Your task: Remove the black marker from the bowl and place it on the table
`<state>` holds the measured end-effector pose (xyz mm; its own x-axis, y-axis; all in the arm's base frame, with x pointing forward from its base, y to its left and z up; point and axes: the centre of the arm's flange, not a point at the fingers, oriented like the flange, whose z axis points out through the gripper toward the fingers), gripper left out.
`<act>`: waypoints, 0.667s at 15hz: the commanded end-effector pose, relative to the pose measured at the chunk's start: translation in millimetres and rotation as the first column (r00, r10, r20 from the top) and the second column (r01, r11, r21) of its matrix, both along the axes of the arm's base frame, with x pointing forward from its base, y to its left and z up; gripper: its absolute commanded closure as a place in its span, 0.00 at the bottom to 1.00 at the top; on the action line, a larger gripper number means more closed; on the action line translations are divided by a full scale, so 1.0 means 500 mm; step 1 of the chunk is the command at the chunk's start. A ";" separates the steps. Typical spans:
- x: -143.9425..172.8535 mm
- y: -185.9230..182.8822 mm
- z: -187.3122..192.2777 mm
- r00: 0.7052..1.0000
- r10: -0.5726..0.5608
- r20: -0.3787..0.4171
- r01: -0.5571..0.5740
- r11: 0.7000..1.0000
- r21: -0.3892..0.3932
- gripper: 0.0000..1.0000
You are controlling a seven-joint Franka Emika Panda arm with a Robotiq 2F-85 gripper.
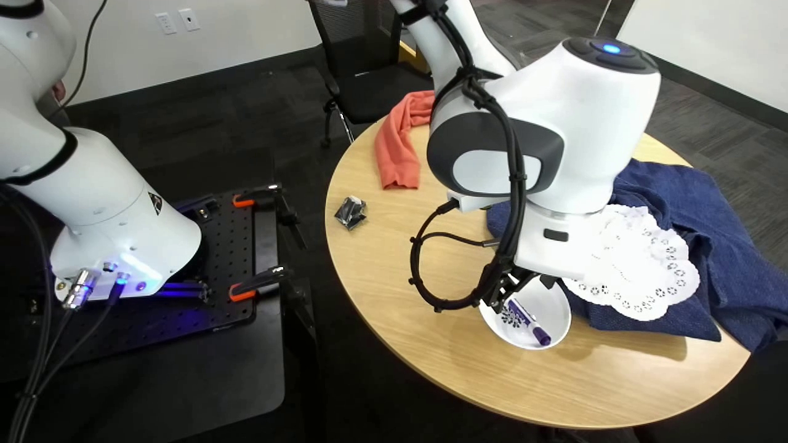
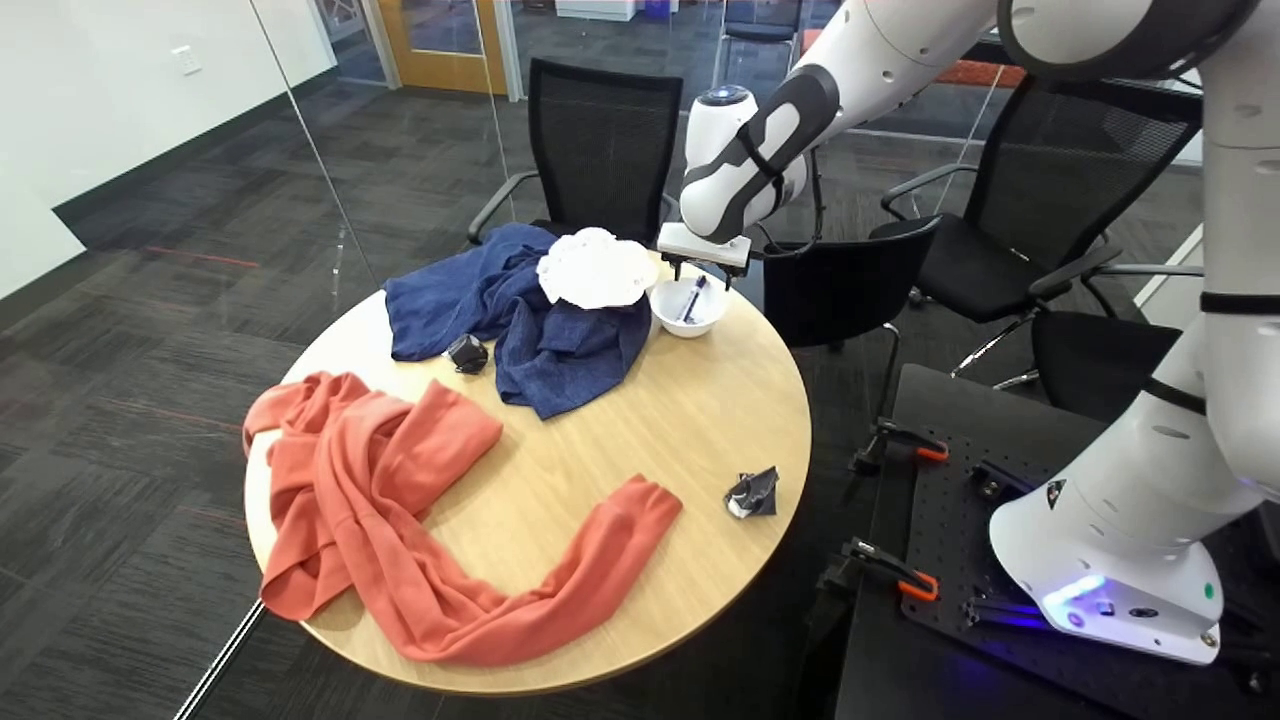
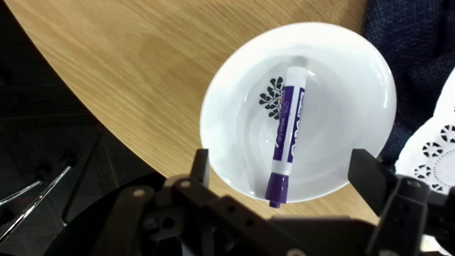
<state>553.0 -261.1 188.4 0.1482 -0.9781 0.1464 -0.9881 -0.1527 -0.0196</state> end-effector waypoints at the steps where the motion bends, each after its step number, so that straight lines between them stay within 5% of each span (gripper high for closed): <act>1: 0.036 -0.011 -0.028 1.000 -0.020 0.018 0.020 1.000 -0.014 0.00; 4: 0.049 -0.012 -0.050 1.000 -0.026 0.006 0.026 0.999 -0.021 0.00; 10: 0.069 -0.013 -0.086 1.000 -0.030 -0.010 0.029 0.999 -0.031 0.15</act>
